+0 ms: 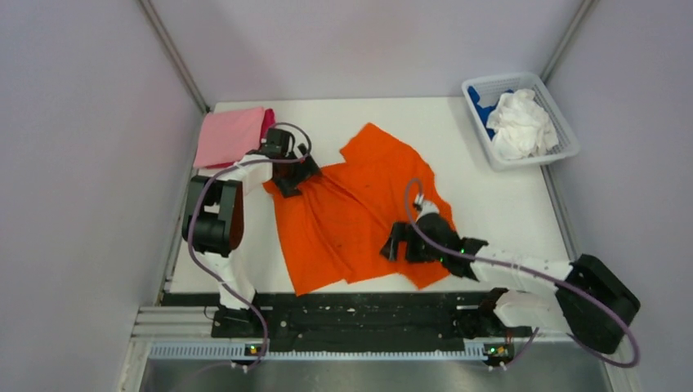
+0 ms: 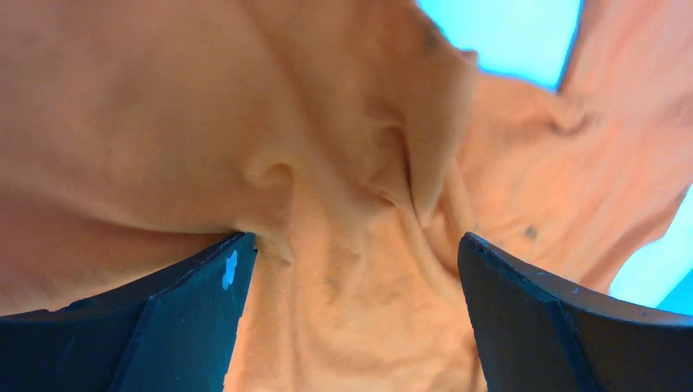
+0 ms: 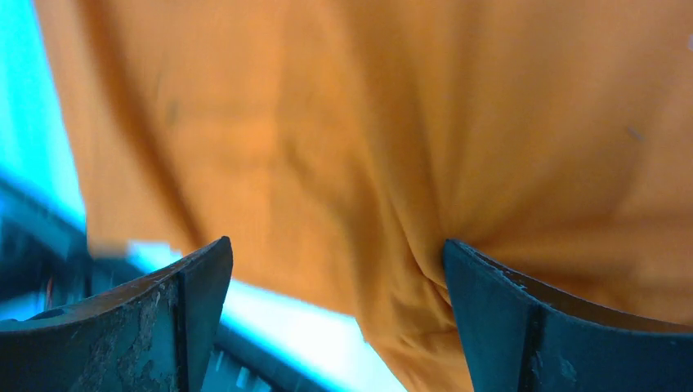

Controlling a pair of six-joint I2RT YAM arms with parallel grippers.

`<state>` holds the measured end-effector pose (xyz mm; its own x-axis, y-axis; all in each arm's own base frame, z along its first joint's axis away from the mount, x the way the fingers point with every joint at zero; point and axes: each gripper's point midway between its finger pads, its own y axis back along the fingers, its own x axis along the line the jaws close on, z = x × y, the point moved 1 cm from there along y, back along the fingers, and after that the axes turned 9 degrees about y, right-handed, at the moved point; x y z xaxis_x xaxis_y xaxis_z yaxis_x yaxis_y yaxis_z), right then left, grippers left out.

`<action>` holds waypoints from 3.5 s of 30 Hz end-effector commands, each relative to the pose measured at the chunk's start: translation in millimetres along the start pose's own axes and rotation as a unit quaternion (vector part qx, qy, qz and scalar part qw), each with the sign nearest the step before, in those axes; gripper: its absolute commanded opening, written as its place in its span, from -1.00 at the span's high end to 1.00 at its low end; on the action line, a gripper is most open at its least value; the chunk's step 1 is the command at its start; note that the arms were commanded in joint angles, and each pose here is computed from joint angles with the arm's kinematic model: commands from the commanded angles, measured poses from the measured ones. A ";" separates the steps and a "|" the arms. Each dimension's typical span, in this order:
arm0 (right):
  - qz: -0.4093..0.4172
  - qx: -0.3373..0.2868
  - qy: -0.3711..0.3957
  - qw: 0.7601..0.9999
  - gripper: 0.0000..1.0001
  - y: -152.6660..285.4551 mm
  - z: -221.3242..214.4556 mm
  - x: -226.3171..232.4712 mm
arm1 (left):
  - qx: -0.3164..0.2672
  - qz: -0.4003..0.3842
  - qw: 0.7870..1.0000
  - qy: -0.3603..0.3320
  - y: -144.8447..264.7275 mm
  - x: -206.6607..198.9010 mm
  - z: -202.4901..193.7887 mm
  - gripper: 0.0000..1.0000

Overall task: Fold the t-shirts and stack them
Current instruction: Flatten out the tshirt, then grab the side of the flattened tshirt closest away from the robot with both arms

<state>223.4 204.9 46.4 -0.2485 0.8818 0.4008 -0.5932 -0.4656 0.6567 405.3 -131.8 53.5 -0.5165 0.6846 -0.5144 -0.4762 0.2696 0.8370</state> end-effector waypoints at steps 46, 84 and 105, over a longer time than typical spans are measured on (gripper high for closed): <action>-0.154 -0.004 -0.037 0.987 -0.97 -99.2 174.6 -152.0 | 0.008 0.067 0.994 -0.081 -57.3 -7.7 49.0 -0.97; -0.188 -0.105 -0.076 0.974 -0.97 74.5 88.2 -117.1 | -0.071 0.113 0.990 -0.036 111.2 118.3 -51.7 -0.76; -0.199 -0.076 -0.068 0.975 -0.97 105.9 46.7 -115.9 | -0.071 0.154 0.986 -0.001 74.8 138.5 -50.6 0.14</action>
<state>226.3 48.0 91.5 0.1355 0.9676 0.2132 -0.7266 -0.0492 0.6853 241.4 -52.4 29.7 -0.6469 0.7325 -0.2119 -0.3361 -0.0245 0.9415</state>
